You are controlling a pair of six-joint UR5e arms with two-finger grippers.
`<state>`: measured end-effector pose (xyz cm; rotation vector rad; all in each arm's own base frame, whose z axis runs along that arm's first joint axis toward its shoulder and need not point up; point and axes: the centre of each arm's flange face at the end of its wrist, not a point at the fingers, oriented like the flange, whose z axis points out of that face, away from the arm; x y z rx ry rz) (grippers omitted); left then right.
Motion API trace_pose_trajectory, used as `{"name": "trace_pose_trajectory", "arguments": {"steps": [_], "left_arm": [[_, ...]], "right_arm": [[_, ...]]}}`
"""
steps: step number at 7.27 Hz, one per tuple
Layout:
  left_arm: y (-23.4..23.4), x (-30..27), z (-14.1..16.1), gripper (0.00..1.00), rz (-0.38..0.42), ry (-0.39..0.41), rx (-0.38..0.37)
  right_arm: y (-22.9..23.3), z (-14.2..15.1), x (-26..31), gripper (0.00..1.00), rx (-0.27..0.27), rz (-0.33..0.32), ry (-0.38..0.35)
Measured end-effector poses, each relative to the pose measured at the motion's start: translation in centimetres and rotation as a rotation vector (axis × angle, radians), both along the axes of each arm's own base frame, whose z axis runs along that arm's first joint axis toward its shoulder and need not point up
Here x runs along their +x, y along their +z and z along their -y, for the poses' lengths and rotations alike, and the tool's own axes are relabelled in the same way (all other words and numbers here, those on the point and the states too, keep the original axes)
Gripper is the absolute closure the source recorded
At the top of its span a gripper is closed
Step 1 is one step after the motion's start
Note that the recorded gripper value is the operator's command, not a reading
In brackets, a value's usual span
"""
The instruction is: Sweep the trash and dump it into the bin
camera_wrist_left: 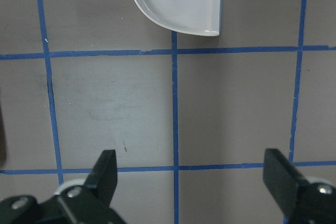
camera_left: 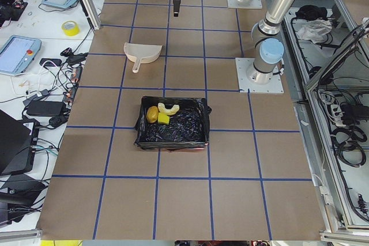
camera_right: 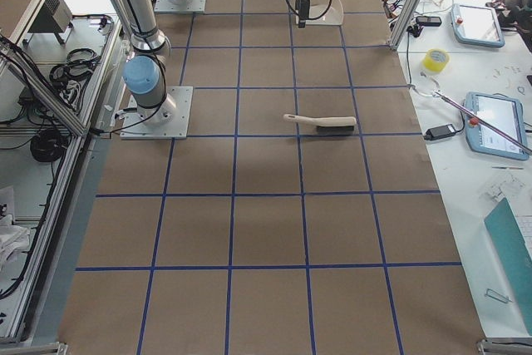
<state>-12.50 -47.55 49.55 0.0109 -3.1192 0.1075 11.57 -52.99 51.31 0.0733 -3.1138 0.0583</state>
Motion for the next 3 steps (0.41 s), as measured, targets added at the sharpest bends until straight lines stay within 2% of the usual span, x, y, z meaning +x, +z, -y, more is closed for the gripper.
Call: {"name": "trace_pose_trajectory", "arguments": {"steps": [3], "left_arm": [[0.04,0.11,0.11,0.0,0.001,-0.006,-0.005]], "right_arm": [[-0.49,0.03,-0.05,0.0,0.011,-0.001,0.0]]}}
